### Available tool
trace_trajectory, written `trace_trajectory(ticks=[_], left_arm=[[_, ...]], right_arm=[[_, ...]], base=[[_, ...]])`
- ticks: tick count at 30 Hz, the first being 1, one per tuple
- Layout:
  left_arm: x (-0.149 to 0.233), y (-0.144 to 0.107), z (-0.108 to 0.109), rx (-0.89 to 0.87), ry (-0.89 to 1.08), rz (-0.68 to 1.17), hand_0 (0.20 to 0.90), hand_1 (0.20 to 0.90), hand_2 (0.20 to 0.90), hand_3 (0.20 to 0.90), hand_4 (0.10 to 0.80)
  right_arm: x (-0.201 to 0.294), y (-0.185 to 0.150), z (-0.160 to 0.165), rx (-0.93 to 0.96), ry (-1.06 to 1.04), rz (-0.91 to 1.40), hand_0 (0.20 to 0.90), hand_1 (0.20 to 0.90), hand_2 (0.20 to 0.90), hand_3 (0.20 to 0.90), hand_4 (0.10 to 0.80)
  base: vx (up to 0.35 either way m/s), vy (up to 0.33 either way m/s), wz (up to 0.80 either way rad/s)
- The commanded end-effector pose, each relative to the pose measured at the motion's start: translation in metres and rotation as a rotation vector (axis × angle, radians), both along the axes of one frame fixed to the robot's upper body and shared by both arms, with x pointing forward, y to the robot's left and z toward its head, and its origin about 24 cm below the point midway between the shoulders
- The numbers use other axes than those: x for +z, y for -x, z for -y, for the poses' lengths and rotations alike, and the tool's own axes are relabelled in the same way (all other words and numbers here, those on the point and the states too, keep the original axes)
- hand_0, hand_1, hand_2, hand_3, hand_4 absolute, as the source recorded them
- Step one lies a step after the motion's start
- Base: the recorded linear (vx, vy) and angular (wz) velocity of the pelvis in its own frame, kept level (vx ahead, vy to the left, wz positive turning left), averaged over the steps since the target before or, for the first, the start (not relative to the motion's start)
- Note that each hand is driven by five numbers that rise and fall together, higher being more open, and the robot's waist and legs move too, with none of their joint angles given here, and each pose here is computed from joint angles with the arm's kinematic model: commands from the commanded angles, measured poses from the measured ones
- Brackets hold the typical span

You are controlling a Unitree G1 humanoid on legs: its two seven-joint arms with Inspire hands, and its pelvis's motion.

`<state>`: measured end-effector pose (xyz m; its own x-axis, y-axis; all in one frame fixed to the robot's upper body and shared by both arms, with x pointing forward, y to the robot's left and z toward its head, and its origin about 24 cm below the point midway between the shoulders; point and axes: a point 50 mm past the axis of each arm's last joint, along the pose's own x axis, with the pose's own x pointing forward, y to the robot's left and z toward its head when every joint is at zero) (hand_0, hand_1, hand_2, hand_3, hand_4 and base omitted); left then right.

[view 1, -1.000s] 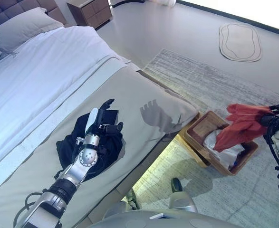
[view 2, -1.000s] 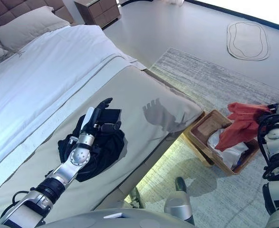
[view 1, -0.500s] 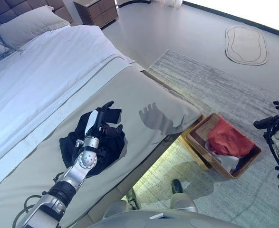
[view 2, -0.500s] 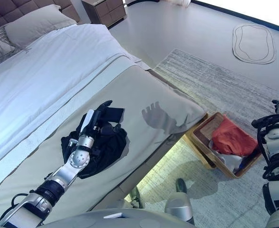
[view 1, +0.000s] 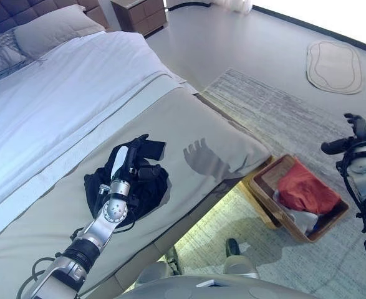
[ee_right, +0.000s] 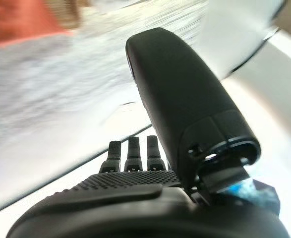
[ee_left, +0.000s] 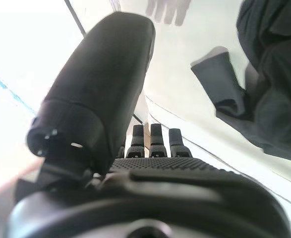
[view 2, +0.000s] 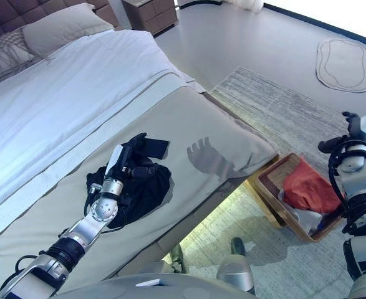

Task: Pick up the clothes from the bed and place them into the basket

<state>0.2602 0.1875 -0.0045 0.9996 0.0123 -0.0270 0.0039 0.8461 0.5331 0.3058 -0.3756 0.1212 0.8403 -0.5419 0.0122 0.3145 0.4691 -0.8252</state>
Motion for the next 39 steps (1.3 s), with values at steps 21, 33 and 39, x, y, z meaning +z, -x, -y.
trace_trajectory(ticks=[21, 33, 39], left_arm=[[0.007, 0.013, -0.06, 0.182, -0.091, 0.04, 0.9, 0.9, 0.9, 0.9, 0.8], [0.055, -0.014, -0.041, 0.096, -0.021, 0.282, 0.9, 0.9, 0.9, 0.9, 0.8], [0.062, -0.013, -0.034, 0.099, 0.002, 0.327, 0.9, 0.9, 0.9, 0.9, 0.8]], right_arm=[[0.071, -0.09, -0.136, 0.391, 0.299, 0.193, 0.9, 0.9, 0.9, 0.9, 0.8], [0.121, -0.107, -0.166, 0.348, 0.369, 0.301, 0.9, 0.9, 0.9, 0.9, 0.8], [0.116, -0.11, -0.167, 0.342, 0.384, 0.242, 0.9, 0.9, 0.9, 0.9, 0.8]], base=[[0.055, 0.038, 0.37], [-0.127, 0.016, 0.3], [-0.042, 0.02, 0.14]])
